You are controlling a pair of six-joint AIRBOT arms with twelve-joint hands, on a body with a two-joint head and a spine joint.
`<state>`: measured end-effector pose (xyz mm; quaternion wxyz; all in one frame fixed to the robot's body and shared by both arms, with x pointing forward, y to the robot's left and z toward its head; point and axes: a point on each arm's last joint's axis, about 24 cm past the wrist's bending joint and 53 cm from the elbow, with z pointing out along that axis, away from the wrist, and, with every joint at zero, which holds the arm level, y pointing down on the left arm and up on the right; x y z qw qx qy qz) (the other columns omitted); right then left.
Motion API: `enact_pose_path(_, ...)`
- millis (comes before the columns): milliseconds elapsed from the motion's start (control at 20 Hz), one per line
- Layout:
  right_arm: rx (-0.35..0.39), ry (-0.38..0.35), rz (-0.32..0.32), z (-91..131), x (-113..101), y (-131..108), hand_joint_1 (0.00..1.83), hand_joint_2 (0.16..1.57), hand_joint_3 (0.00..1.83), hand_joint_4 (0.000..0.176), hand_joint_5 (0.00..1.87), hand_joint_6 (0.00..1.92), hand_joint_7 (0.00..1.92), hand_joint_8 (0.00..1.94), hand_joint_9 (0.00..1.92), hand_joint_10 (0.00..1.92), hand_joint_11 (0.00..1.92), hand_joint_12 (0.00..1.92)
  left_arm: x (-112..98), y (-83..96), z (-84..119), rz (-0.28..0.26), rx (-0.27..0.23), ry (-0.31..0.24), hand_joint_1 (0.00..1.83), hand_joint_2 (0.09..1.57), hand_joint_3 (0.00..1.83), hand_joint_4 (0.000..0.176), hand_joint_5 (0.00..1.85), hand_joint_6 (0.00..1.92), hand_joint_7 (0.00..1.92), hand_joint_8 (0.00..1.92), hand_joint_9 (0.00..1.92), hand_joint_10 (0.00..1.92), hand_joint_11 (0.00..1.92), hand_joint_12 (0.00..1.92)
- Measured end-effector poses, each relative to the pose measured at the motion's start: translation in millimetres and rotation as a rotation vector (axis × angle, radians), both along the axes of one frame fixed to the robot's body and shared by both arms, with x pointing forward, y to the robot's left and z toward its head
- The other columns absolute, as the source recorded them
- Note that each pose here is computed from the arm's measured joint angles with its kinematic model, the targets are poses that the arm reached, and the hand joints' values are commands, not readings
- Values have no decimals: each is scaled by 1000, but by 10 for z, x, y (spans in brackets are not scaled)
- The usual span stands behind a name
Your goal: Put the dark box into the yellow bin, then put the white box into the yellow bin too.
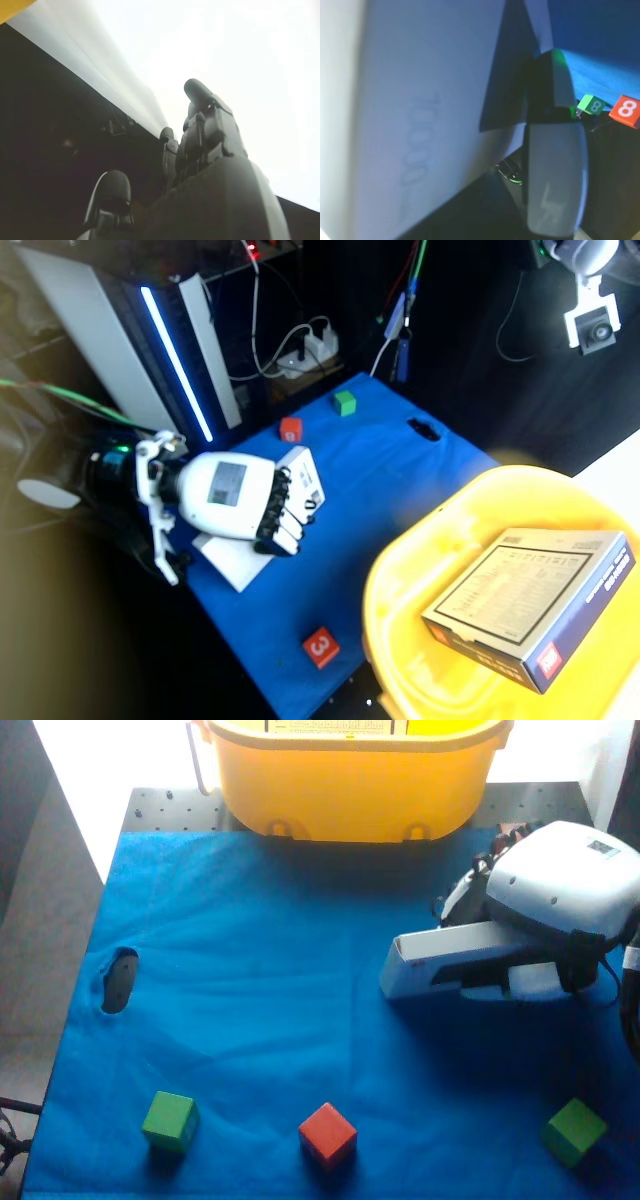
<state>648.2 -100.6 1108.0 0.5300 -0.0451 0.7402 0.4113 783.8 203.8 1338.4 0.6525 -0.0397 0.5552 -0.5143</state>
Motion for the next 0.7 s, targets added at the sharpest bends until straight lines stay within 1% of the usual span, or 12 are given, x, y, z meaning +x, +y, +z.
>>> enact_pose_path(50, 5, -12, -1, 69, 26, 7, 1212, 1040, 0, 0, 1193, 554, 908, 1487, 837, 1791, 787, 1904, -1, 1, 4, -2, -5, 1, 780, 1421, 281, 56, 339, 50, 439, 152, 296, 707, 143, 1505)
enact_pose_path(100, 16, -40, 2, 195, 60, 24, 1202, 1033, 0, 0, 1180, 614, 952, 1529, 965, 1895, 1006, 1918, 0, 0, -1, -1, -3, 2, 522, 1462, 79, 49, 423, 29, 538, 70, 398, 549, 173, 1439)
enact_pose_path(150, 38, -72, -1, 341, 96, 28, 1198, 1037, 1, 0, 1162, 655, 972, 1694, 1047, 1916, 1119, 1920, 2, -4, -10, 2, 9, 0, 460, 1481, 23, 48, 445, 11, 570, 26, 456, 431, 180, 1421)
enact_pose_path(200, 59, -101, -3, 485, 131, 41, 1198, 1039, 1, 0, 1154, 670, 990, 1776, 1115, 1920, 1214, 1921, 6, 0, -12, 3, 6, 3, 443, 1491, 2, 47, 452, 2, 581, 5, 488, 359, 183, 1415)
enact_pose_path(250, 72, -128, 1, 604, 155, 67, 1198, 1039, 0, 0, 1152, 674, 948, 1680, 1014, 1921, 1084, 1921, 8, 1, -14, 4, 7, 3, 447, 1489, 1, 47, 454, 0, 584, 1, 510, 311, 182, 1415)
enact_pose_path(300, 77, -151, 10, 695, 165, 101, 1252, 1104, 4, 0, 1057, 603, 957, 1388, 918, 1777, 908, 1921, 8, 3, -13, 4, 6, 3, 439, 1491, 1, 47, 454, 0, 584, 0, 521, 284, 183, 1413)
enact_pose_path(350, 81, -173, 19, 783, 172, 135, 1271, 1097, 0, 0, 1038, 614, 1038, 1185, 1003, 1669, 980, 1912, 9, 5, -15, 5, 6, 4, 441, 1491, 0, 47, 455, 0, 585, 0, 526, 275, 183, 1413)
enact_pose_path(500, 100, -242, 33, 1058, 231, 205, 1272, 1105, 0, 0, 1037, 586, 1026, 1197, 1051, 1496, 994, 1802, 10, -4, -49, 7, 15, 7, 442, 1491, 0, 47, 454, 0, 584, 0, 529, 267, 183, 1413)
enact_pose_path(550, 108, -258, 34, 1133, 245, 219, 1206, 1061, 0, 0, 1109, 691, 1124, 1079, 1137, 1509, 1081, 1800, 5, -14, -59, 6, 16, 9, 442, 1491, 0, 47, 455, 0, 585, 0, 530, 265, 183, 1413)
enact_pose_path(600, 112, -275, 36, 1204, 258, 233, 1188, 1054, 0, 0, 1118, 723, 1109, 1043, 1091, 1510, 1029, 1835, 2, -25, -74, 3, 19, 11, 443, 1491, 0, 47, 454, 0, 584, 0, 530, 263, 183, 1413)
enact_pose_path(650, 116, -301, 43, 1309, 276, 267, 1190, 1042, 0, 0, 1146, 686, 1079, 1405, 1123, 1782, 1142, 1904, -3, -42, -91, 0, 23, 13, 443, 1491, 0, 47, 455, 0, 585, 0, 531, 261, 183, 1413)
enact_pose_path(700, 127, -321, 41, 1409, 295, 271, 1192, 1036, 0, 0, 1161, 661, 963, 1610, 1024, 1893, 1087, 1918, -7, -47, -102, -2, 25, 14, 900, 993, 0, 96, 319, 0, 416, 0, 398, 105, 121, 1043)
